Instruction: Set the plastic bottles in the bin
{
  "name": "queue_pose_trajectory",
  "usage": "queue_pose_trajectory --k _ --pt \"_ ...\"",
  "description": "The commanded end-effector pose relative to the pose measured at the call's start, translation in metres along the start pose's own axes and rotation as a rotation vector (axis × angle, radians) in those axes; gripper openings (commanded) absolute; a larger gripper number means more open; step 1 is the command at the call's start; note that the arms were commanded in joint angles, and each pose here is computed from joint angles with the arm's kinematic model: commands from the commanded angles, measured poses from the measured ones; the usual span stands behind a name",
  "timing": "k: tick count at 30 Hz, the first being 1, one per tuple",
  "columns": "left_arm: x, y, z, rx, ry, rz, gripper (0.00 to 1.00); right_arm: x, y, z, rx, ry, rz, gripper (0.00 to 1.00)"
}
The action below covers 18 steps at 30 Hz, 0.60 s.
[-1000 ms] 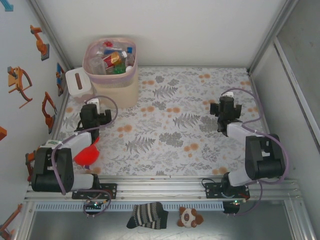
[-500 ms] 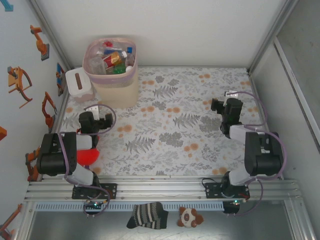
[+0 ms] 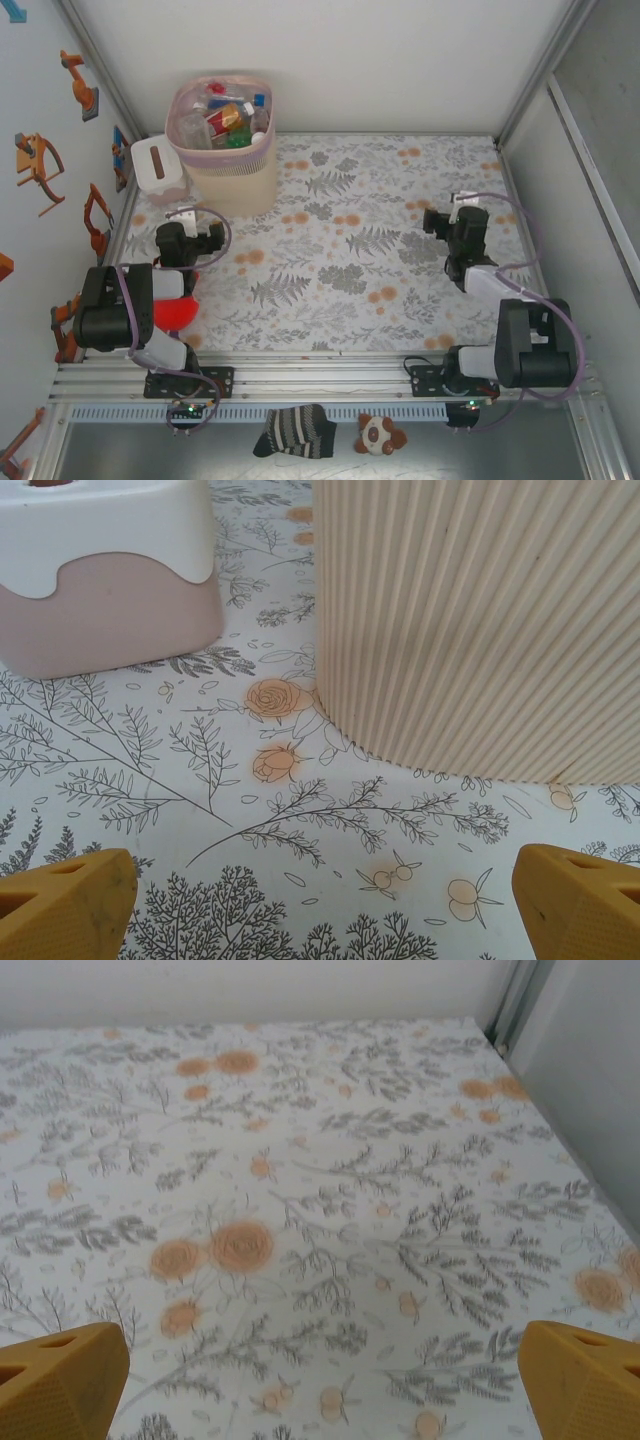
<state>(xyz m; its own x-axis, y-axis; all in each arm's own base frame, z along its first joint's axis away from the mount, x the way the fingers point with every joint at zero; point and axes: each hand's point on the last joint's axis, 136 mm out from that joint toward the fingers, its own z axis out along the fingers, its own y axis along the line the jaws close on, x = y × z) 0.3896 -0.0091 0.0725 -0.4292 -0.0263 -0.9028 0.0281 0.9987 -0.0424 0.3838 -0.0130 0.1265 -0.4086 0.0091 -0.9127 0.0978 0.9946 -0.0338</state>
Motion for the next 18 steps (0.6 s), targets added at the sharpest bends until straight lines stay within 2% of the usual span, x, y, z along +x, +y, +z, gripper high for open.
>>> queue_pose_trajectory --k 1,5,12,18 --pt "-0.012 0.0 0.001 0.001 -0.037 0.007 0.96 0.016 -0.008 -0.006 0.025 -0.059 -0.009 0.99" --pt "-0.012 0.0 0.0 0.0 -0.037 0.007 0.96 0.012 -0.007 0.001 0.014 -0.103 -0.005 0.99" --pt "-0.013 0.0 0.001 0.001 -0.04 0.005 0.96 0.031 0.005 0.02 -0.047 -0.075 -0.028 0.99" --pt "-0.012 0.001 0.001 0.0 -0.036 0.005 0.96 0.031 -0.012 0.025 0.04 -0.052 0.025 0.99"
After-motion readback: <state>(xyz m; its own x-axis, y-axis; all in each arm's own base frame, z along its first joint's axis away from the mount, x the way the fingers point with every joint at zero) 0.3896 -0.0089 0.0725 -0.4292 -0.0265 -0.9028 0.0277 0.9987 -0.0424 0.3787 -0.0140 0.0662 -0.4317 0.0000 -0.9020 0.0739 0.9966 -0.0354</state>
